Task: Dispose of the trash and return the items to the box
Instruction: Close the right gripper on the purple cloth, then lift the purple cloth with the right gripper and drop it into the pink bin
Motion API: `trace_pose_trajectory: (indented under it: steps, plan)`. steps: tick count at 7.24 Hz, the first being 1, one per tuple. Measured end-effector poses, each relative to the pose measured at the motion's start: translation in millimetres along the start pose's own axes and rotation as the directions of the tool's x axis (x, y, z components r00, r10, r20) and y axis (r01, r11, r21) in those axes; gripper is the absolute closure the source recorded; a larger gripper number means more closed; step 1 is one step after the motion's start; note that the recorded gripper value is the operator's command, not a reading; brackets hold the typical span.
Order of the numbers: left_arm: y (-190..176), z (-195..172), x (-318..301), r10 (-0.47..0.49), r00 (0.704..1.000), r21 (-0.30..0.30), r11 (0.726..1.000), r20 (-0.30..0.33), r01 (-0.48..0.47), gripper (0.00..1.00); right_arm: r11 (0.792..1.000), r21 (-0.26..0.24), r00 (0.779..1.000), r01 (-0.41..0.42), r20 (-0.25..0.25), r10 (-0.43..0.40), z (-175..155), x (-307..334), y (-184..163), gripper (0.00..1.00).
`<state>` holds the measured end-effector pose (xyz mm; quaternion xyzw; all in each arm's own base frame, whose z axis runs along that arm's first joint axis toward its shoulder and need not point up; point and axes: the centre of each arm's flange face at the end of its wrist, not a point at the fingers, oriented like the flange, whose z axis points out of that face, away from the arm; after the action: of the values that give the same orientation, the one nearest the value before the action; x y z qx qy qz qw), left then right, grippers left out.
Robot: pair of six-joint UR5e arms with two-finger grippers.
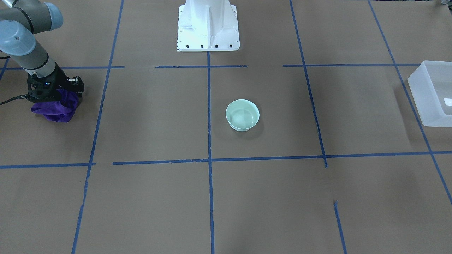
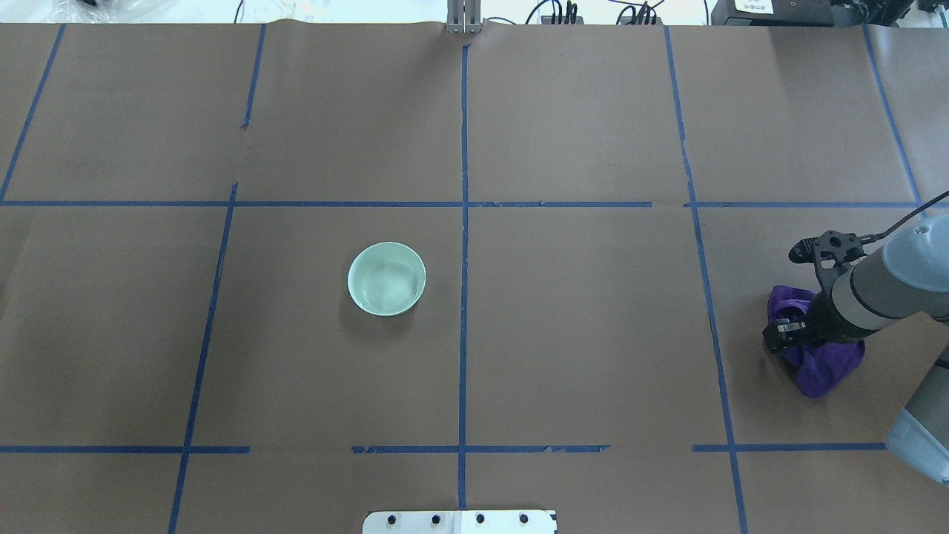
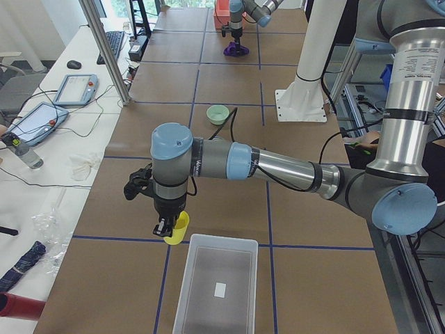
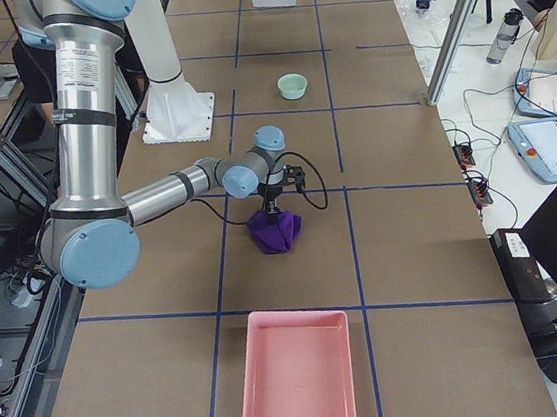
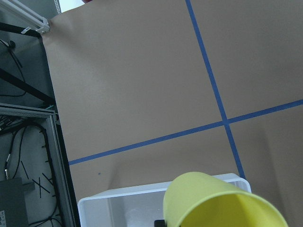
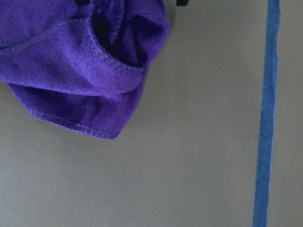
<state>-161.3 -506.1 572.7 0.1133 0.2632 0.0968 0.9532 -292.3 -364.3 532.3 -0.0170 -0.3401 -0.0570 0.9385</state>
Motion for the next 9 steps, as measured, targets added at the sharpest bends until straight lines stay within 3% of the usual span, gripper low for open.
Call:
trace_pose_trajectory:
  steps: [2, 4, 9]
  plan:
    - [2.3, 9.3, -4.9, -0.005, 1.000, -0.006, 1.000, -0.003, 0.005, 1.00, 1.000, 0.007, 1.000, -0.009, -0.005, 0.009, -4.5, 5.9, -3.6, 1.00]
    - [7.0, 26.2, -14.3, -0.027, 1.000, -0.031, 0.999, -0.014, 0.027, 1.00, 0.997, 0.054, 0.998, -0.061, 0.003, 0.061, -30.2, 27.9, -16.8, 1.00]
    - [57.2, 100.2, -19.2, -0.121, 0.992, -0.025, 0.992, -0.024, 0.120, 1.00, 0.980, 0.158, 0.993, -0.118, -0.008, 0.120, -194.3, 43.0, -19.0, 1.00]
